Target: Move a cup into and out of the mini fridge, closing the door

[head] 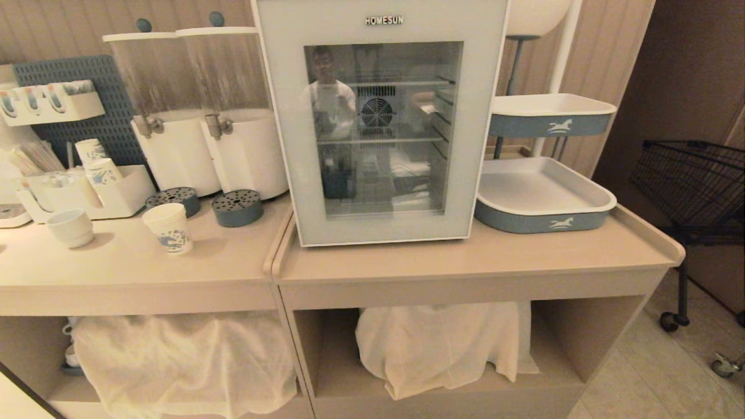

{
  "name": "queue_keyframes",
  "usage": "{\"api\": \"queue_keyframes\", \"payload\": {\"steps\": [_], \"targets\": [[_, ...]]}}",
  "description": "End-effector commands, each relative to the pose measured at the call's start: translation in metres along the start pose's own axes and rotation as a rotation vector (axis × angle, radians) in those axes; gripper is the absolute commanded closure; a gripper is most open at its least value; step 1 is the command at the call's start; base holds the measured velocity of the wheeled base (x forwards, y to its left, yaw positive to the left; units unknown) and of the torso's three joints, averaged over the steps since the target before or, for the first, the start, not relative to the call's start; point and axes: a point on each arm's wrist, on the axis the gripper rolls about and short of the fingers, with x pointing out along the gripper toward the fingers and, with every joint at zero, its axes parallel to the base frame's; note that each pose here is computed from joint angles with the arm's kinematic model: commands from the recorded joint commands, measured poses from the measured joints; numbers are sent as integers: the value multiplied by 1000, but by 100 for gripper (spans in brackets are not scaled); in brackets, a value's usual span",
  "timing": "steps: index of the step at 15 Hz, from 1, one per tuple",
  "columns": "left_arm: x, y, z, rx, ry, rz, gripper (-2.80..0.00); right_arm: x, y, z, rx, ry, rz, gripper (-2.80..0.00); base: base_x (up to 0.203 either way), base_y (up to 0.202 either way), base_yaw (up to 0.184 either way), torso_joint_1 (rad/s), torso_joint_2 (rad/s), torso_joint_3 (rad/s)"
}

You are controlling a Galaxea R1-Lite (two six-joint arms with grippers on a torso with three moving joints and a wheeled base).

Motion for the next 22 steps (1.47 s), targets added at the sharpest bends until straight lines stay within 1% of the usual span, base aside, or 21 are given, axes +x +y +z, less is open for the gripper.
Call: {"api": "queue_keyframes", "payload": {"steps": [1,7,15,18,22], "targets": [[2,1,-11,-4,36,1,0,0,0,0,-1,0,1,0,0,199,0,6,2,2],[2,1,-11,-13,36,3,0,0,0,0,-1,0,1,0,-19,184,-2,1,3,2],[2,1,-11,-19,36,4,0,0,0,0,-1,0,1,0,-181,178,1,2,1,5],[2,1,-11,-11,36,3,0,0,0,0,-1,0,1,0,-173,190,0,2,-1,4],[2,1,-11,-19,36,3,0,0,0,0,-1,0,1,0,-7,110,3,3,4,2]]}}
